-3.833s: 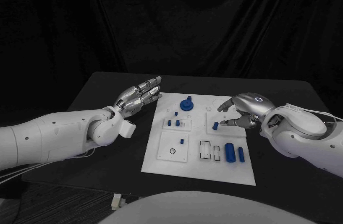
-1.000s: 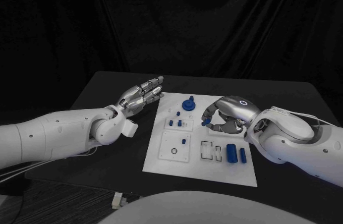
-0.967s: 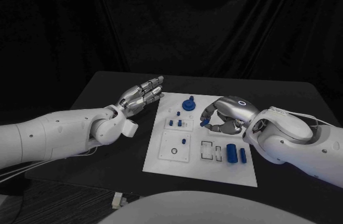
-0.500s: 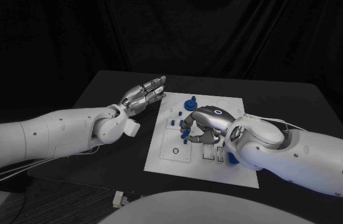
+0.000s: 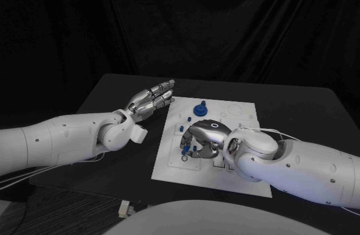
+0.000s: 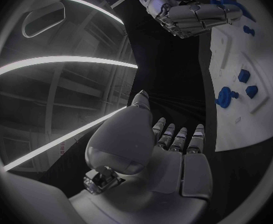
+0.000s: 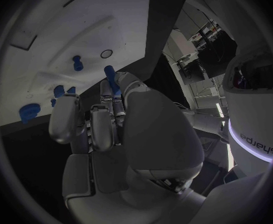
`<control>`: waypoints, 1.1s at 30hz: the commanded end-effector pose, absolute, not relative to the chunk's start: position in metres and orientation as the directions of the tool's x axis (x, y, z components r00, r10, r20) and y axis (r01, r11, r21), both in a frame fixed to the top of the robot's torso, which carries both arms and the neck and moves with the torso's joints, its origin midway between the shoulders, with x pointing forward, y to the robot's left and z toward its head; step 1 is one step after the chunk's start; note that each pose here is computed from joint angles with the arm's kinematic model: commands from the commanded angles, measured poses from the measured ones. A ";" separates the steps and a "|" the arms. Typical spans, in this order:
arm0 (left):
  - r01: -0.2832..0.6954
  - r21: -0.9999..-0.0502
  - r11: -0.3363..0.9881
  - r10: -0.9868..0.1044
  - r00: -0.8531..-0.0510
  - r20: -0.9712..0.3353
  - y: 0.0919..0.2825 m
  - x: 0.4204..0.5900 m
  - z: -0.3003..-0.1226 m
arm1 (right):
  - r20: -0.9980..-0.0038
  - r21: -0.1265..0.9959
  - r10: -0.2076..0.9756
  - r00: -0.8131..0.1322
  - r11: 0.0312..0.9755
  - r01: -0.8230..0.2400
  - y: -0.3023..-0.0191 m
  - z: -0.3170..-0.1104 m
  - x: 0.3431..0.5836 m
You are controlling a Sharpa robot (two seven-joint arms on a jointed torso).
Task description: Assemble the parts on the task board
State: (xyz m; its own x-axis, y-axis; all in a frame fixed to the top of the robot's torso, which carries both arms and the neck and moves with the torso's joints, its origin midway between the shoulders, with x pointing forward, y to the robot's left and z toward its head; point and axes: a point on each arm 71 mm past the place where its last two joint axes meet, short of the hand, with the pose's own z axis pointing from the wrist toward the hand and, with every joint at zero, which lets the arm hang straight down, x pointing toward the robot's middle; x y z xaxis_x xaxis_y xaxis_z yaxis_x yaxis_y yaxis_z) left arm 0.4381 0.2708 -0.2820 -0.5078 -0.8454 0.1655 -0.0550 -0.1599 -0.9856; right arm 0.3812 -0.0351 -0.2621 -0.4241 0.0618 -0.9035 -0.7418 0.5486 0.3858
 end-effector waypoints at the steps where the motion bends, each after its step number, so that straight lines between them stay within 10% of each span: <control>1: 0.017 -0.976 -0.216 -0.841 -0.511 0.177 0.271 0.438 -0.276 | -0.897 0.372 0.005 -0.441 0.545 -0.751 -0.032 -0.269 0.378; 33: 0.011 -0.977 -0.215 -0.840 -0.513 0.179 0.271 0.438 -0.276 | -0.928 0.288 -0.049 -0.369 0.536 -0.794 -0.026 -0.275 0.375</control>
